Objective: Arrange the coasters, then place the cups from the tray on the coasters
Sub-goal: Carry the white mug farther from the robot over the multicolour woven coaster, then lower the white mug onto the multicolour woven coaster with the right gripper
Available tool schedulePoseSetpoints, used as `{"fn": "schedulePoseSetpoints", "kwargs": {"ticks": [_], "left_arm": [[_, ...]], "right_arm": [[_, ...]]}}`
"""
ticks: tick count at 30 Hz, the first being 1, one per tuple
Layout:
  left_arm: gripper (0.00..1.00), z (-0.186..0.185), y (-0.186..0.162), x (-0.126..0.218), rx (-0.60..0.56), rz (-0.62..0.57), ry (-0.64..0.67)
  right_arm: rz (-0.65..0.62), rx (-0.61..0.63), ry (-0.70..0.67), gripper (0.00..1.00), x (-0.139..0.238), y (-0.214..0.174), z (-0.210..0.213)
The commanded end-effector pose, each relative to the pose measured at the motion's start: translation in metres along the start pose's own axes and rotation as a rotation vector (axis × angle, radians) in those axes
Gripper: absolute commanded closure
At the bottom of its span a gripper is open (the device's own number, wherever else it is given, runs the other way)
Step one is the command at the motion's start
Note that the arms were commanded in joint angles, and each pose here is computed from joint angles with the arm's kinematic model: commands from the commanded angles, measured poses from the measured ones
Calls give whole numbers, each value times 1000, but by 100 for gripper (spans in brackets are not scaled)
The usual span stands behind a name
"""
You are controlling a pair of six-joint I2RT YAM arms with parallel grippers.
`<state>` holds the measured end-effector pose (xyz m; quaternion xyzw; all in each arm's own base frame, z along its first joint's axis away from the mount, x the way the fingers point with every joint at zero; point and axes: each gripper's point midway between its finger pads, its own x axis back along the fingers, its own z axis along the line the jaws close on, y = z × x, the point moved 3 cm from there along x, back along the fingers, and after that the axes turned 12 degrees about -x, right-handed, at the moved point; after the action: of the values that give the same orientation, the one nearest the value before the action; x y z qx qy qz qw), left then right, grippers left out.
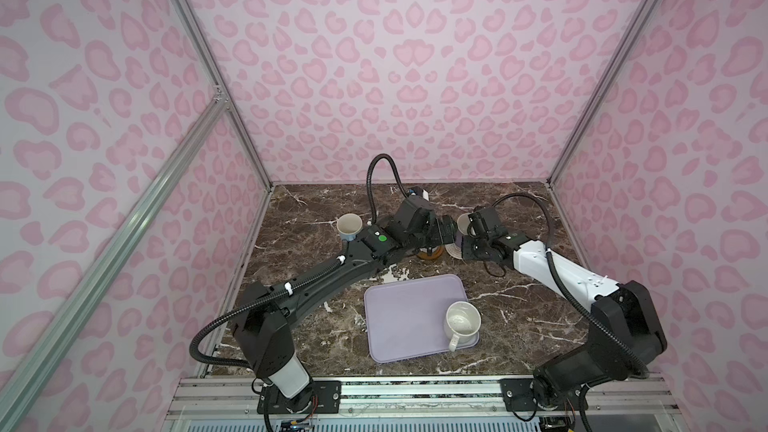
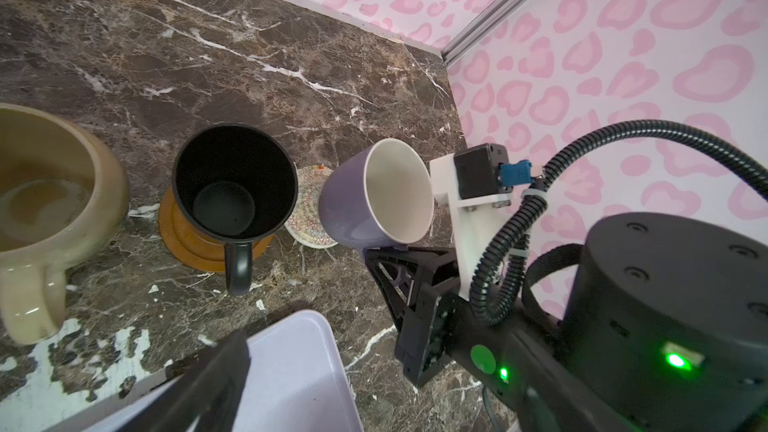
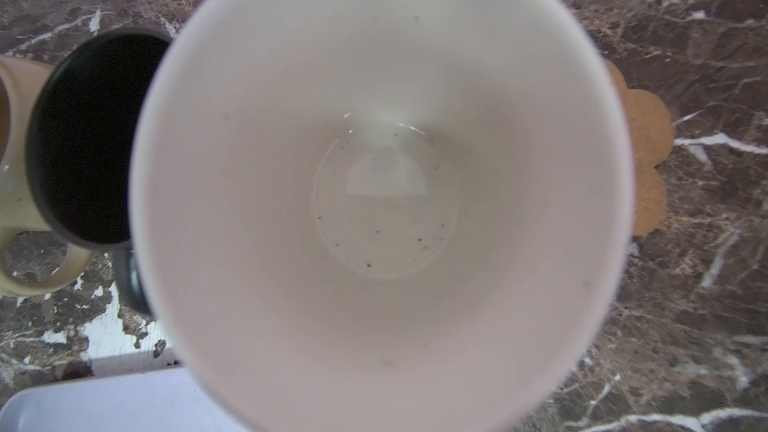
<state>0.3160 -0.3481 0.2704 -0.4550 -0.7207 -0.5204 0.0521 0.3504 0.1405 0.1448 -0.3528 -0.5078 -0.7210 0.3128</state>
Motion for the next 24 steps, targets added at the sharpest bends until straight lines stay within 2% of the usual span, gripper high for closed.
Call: {"fn": "schedulePoseSetpoints", "kwargs": {"ticks": [1, 24], "left_arm": [[3, 1, 2, -3, 15, -4, 10], [3, 11, -10, -14, 41, 26, 38]], "right_arm": [[-50, 6, 11, 100, -5, 14, 6], [23, 30, -62, 100, -49, 5, -2]]}}
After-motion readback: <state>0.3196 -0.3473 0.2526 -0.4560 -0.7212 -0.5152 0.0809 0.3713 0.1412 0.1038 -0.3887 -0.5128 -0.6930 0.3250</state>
